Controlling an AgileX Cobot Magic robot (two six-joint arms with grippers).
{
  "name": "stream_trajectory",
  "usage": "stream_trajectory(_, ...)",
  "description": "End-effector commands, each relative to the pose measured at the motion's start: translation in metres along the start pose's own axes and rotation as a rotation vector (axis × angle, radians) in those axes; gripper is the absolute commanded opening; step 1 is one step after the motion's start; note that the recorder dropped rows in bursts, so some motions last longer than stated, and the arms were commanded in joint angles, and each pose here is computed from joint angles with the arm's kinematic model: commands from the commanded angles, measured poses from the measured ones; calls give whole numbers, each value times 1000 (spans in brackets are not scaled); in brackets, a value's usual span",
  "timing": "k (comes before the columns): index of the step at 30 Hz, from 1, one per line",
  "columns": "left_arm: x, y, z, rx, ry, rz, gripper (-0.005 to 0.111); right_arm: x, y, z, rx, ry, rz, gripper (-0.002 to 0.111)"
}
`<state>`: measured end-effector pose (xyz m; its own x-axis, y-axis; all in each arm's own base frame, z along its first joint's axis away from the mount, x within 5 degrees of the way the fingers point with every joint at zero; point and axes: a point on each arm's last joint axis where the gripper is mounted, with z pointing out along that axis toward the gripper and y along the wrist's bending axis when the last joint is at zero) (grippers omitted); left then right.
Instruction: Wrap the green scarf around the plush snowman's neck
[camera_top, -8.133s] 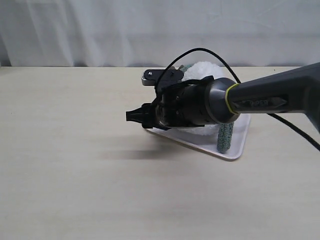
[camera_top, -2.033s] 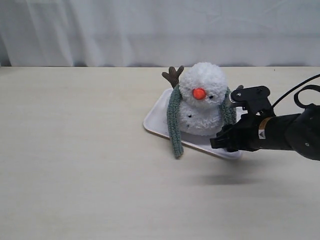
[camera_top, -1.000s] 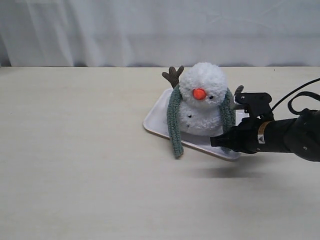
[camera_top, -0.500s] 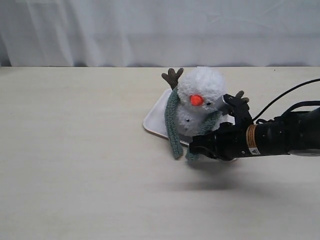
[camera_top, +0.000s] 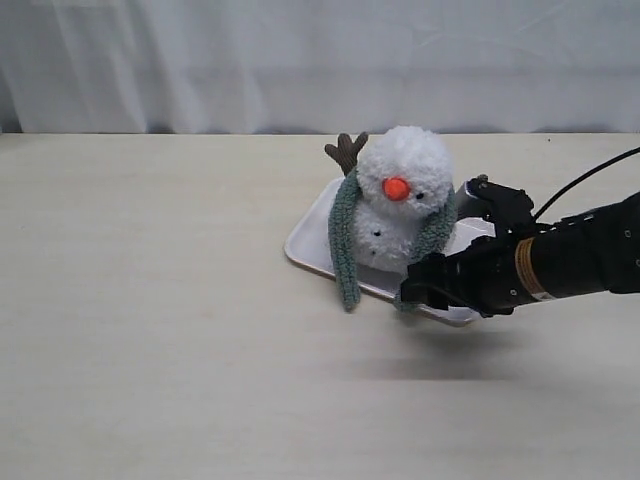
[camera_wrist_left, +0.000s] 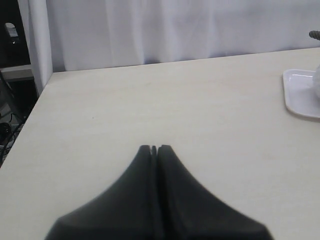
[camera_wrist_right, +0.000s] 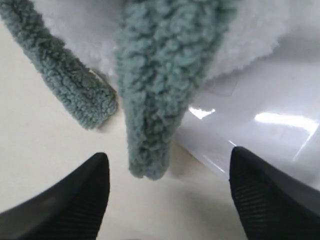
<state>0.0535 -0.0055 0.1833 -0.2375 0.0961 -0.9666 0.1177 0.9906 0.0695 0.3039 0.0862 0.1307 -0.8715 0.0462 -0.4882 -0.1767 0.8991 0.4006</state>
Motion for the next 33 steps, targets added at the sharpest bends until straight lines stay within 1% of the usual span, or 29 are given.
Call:
stream_trajectory(1, -1, 0, 0, 7, -14, 2, 0, -6, 6, -12, -9, -22, 15, 65)
stream_trajectory(4, -1, 0, 0, 7, -14, 2, 0, -12, 0, -18, 60, -75, 49, 65)
stream_trajectory(7, -1, 0, 0, 7, -14, 2, 0, -18, -12, -27, 91, -113, 97, 65)
stream_trajectory(9, -1, 0, 0, 7, -14, 2, 0, -21, -22, -33, 113, -136, 127, 65)
stream_trajectory(12, -1, 0, 0, 7, -14, 2, 0, -25, -44, -40, 198, -183, 206, 64)
stream_trajectory(15, -1, 0, 0, 7, -14, 2, 0, -25, -60, -42, 271, -205, 257, 59)
stream_trajectory(17, -1, 0, 0, 7, -14, 2, 0, -23, -66, -40, 300, -203, 266, 55)
stream_trajectory(21, -1, 0, 0, 7, -14, 2, 0, -18, -76, -29, 347, -174, 277, 54)
stream_trajectory(23, -1, 0, 0, 7, -14, 2, 0, -15, -78, -23, 345, -151, 287, 54)
stream_trajectory(29, -1, 0, 0, 7, -14, 2, 0, -21, -76, 0, 225, -85, 306, 54)
stream_trajectory(33, -1, 0, 0, 7, -14, 2, 0, -22, -79, 13, 195, -59, 325, 54)
